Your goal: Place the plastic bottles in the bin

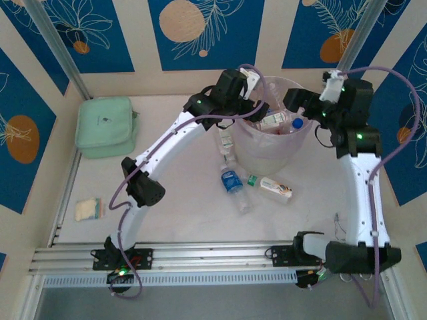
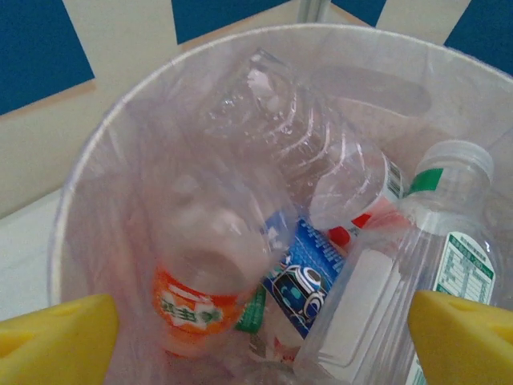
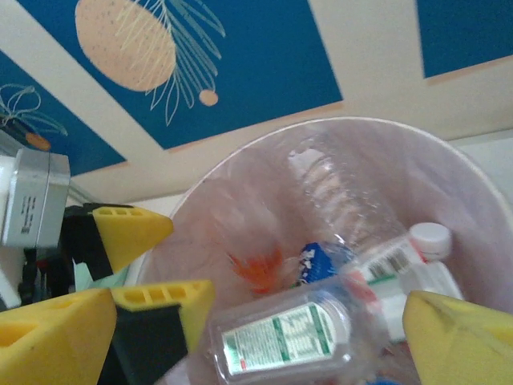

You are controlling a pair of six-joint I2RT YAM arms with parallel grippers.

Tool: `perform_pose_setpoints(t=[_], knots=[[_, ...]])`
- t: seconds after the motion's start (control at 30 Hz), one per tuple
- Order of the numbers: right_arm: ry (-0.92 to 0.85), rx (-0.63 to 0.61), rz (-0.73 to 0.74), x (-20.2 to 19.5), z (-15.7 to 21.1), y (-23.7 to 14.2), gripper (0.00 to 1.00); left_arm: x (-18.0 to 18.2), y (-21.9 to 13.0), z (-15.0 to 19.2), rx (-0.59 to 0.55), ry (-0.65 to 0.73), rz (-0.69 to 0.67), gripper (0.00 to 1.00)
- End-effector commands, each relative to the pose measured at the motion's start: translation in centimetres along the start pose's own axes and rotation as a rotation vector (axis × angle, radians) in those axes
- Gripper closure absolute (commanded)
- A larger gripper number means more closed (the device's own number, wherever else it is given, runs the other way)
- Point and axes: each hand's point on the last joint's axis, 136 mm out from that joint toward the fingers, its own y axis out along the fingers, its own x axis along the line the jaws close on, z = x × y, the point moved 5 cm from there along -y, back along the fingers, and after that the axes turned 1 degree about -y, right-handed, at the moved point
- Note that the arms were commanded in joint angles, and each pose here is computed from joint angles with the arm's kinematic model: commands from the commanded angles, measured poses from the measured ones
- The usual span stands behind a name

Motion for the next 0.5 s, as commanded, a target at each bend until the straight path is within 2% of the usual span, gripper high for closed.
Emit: perform_pose_setpoints(t=[0.0,0.1,0.2,0.33,0.47], knots=[[-0.041,0.023,-0.039,1.1,-0.9,1.7,0.1,-1.6,-4.3,-1.9,-0.066,-0.024,0.058,0.06],[-0.076,0.076,-0.069,2.1,-0.9,4.3,0.18,-2.4,-7.4,-1.8,-0.129,-0.02,0.036,0.07],[-0.119,0.133,-0.098,3.3,-0.4,7.0,0.29,-1.6,-10.8,-0.7,-0.191,-0.066,0.001,0.11],[-0.122,0.187,-0.104,3.5,0.4,9.2,0.4,0.8,-13.7,3.6,-0.16,-0.125,-0.109,0.15],[-0.119,0.15,-0.106,3.5,0.0,8.3,0.41,3.8,-14.4,8.4,-0.116,-0.244,-0.179,0.16]])
